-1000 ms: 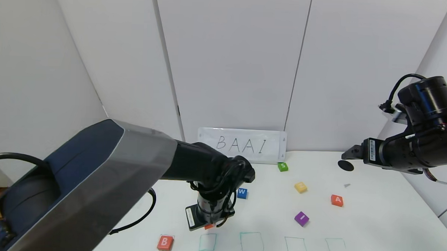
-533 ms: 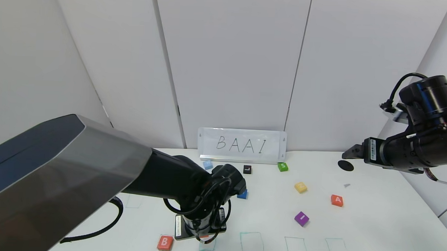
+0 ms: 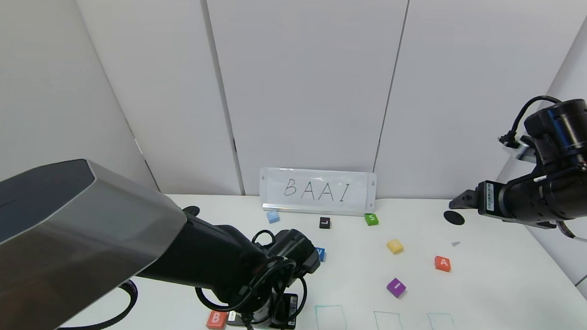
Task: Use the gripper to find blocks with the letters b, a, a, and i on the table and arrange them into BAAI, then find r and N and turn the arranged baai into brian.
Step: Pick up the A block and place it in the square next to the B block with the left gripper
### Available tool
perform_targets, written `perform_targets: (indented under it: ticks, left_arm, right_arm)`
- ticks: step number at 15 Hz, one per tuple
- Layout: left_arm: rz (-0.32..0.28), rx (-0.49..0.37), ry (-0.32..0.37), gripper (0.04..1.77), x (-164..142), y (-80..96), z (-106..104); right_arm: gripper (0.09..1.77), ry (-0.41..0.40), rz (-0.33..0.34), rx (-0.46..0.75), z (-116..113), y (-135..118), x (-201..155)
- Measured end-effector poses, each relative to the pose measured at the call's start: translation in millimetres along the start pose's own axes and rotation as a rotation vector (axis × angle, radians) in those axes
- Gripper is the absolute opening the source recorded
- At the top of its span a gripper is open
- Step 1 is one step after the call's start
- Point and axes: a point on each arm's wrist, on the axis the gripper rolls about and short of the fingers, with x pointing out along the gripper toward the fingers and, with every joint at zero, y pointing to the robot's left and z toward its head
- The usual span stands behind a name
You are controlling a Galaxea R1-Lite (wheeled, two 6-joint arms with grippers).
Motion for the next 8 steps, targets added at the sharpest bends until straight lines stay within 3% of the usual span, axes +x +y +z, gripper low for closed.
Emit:
perform_targets:
  ticks: [8]
  left_arm:
    - [-0.049, 0.106, -0.007, 0.51, 10.8, 6.2, -3.0]
  right_arm:
    - [1.71, -0.009, 0.003, 0.002, 0.5, -0.4, -3.7]
